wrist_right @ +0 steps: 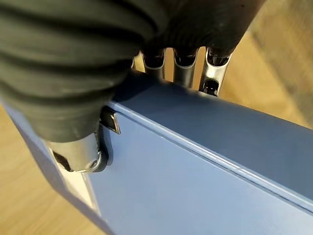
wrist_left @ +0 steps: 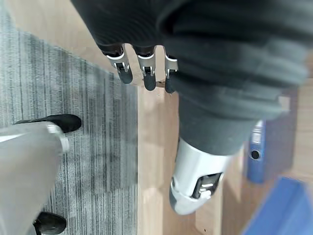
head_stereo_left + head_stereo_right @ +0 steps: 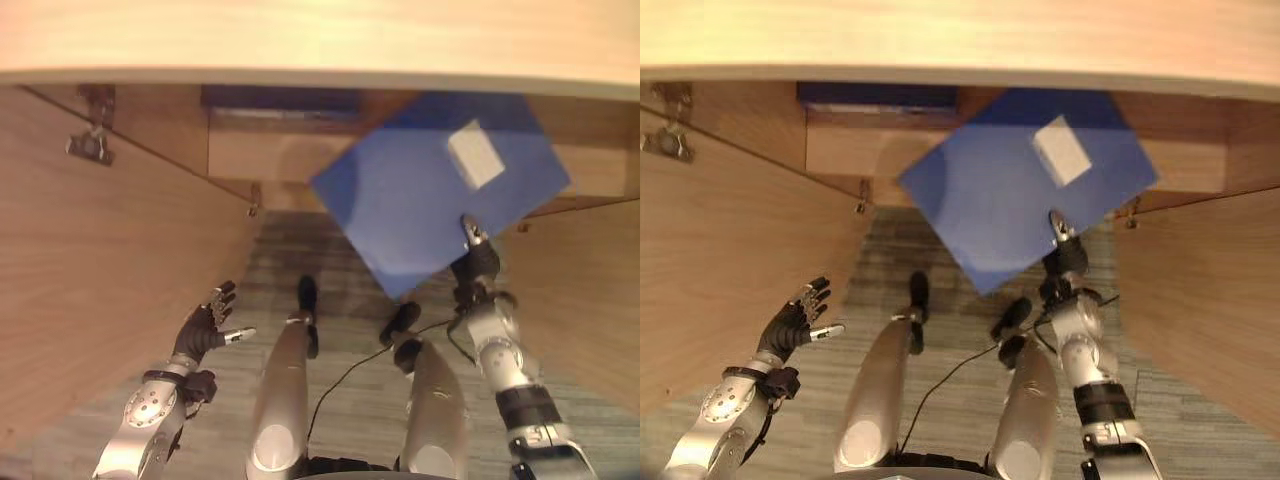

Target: Put the empty folder in the office cabinet

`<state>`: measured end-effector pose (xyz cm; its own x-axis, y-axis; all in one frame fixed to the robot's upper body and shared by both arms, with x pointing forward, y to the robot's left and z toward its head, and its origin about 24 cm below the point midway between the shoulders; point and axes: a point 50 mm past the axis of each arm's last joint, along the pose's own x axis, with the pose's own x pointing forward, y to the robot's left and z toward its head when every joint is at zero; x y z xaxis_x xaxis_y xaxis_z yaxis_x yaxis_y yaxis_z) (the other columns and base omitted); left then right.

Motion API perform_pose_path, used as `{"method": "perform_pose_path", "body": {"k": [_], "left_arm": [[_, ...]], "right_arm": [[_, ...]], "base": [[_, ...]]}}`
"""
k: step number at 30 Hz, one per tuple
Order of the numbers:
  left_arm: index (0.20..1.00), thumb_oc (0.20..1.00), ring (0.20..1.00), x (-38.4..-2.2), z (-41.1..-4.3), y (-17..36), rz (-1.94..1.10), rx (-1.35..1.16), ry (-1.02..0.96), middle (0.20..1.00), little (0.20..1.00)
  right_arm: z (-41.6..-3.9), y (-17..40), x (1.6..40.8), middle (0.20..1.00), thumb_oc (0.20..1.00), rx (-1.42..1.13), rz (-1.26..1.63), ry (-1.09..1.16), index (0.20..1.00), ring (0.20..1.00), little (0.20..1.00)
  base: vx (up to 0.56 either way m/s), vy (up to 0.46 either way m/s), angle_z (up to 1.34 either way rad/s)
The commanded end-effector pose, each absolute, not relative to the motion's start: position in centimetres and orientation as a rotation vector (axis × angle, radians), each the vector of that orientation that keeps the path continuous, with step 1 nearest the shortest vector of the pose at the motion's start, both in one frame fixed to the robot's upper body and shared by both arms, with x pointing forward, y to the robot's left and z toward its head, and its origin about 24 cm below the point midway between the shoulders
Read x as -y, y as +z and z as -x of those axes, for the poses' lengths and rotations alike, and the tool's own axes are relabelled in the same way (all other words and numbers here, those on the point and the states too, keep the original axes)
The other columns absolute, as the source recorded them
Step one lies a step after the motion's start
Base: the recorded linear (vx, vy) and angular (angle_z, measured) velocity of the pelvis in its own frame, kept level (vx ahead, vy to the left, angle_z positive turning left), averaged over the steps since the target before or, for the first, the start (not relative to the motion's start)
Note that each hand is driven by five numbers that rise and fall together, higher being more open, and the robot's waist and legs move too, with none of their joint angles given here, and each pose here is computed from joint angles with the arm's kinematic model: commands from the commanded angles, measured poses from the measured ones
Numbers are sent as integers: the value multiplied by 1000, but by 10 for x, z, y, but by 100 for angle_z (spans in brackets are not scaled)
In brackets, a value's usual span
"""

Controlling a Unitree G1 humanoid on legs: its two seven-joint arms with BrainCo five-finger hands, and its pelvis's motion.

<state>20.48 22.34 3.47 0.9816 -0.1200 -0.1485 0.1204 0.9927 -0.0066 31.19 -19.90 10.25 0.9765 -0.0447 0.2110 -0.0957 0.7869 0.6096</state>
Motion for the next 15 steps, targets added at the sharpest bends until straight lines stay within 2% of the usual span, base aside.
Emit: {"method": "perform_pose_path", "body": {"k": [1, 4, 5, 9, 15], "left_arm": [[1000, 1000, 1000, -219, -197, 44, -34, -102, -139, 1000, 1000], [1000, 1000, 1000, -219, -199, 48, -24, -87, -123, 1000, 1000], [1000, 1000, 1000, -220, -199, 48, -15, -86, -103, 1000, 1000], [1000, 1000, 1000, -221, -198, 44, -9, -114, -82, 1000, 1000], [1000, 1000, 1000, -219, -203, 42, -33, -143, -95, 1000, 1000]], "right_arm": [[-299, 119, 208, 200, 200, 352, -697, 8, 200, 200, 200], [-298, 130, 214, 200, 200, 424, -800, -16, 200, 200, 200], [-302, 141, 224, 200, 200, 507, -921, -72, 200, 200, 200], [-321, 180, 257, 200, 200, 664, -1055, -197, 200, 200, 200], [-351, 226, 306, 200, 200, 715, -1175, -428, 200, 200, 200]], "base": [[23, -44, 16], [21, -46, 10], [-2, -20, 6], [-14, -13, 7], [-2, 0, 1]]}}
